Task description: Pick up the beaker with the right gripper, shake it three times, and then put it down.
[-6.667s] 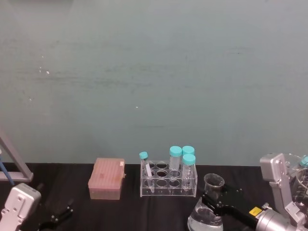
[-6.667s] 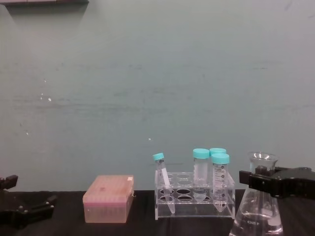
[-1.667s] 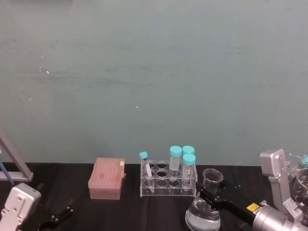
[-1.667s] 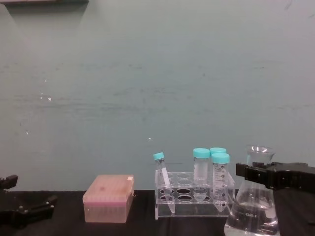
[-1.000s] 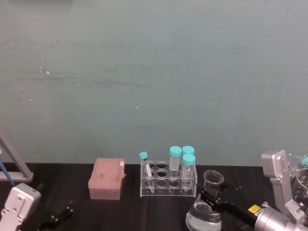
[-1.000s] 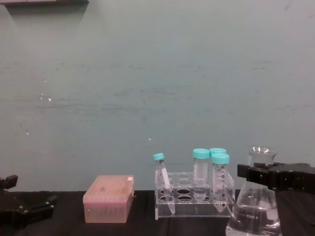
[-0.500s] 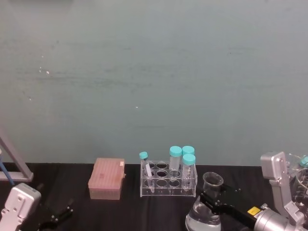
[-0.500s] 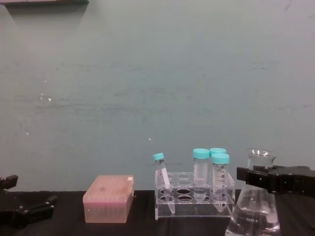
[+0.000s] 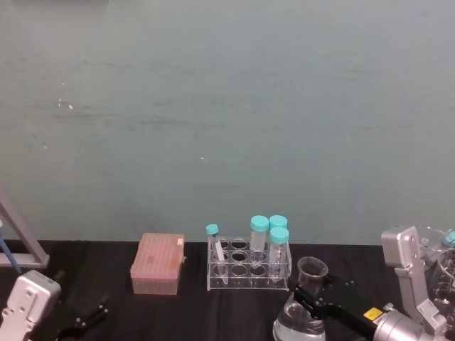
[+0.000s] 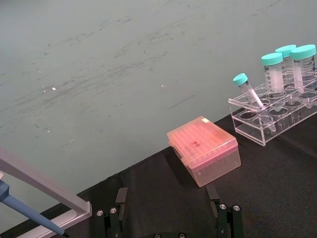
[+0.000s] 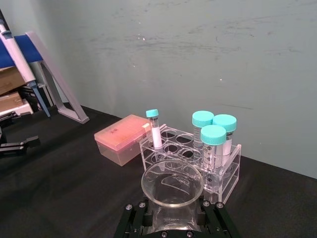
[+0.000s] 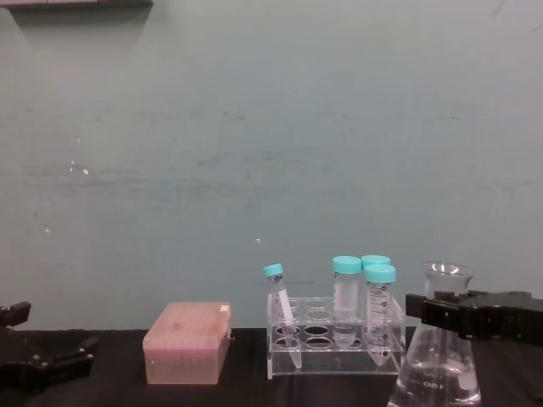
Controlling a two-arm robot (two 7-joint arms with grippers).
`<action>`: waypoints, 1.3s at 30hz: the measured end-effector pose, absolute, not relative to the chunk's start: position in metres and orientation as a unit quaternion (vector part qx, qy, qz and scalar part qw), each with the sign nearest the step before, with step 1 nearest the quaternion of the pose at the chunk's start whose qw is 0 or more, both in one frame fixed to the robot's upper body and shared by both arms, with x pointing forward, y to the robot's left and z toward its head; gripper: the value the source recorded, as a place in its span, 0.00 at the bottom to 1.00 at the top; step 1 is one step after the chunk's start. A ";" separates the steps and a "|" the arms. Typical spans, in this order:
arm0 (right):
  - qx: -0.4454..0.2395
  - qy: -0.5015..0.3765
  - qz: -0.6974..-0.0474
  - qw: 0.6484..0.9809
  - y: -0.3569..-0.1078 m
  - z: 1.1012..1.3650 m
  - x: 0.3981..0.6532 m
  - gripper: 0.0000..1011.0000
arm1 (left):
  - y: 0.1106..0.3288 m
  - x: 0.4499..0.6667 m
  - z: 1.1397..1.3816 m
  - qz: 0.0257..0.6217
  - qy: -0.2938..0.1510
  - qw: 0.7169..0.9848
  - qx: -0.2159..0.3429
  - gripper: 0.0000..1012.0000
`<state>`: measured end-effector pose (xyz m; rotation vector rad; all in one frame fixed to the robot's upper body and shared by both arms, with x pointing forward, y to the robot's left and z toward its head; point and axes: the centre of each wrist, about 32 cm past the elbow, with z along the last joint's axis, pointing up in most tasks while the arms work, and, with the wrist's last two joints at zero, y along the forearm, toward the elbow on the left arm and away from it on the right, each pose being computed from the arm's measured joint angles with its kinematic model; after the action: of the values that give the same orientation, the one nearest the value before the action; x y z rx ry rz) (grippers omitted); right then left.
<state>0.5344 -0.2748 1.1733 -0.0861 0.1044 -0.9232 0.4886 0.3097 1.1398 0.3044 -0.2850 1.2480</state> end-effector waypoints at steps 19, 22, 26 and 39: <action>-0.045 0.052 -0.444 0.893 -0.273 1.172 0.537 0.45 | 0.310 0.489 1.140 0.580 -0.132 0.791 0.141 0.99; -0.045 0.052 -0.444 0.893 -0.272 1.172 0.538 0.45 | 0.310 0.489 1.140 0.580 -0.132 0.791 0.141 0.99; -0.046 0.053 -0.443 0.894 -0.272 1.172 0.539 0.45 | 0.310 0.489 1.140 0.580 -0.132 0.791 0.141 0.99; -0.049 0.053 -0.441 0.895 -0.272 1.171 0.539 0.45 | 0.310 0.489 1.140 0.580 -0.132 0.791 0.141 0.99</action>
<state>0.5390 -0.2719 1.1711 -0.1006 0.1104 -0.9147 0.4886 0.3096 1.1398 0.3043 -0.2851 1.2479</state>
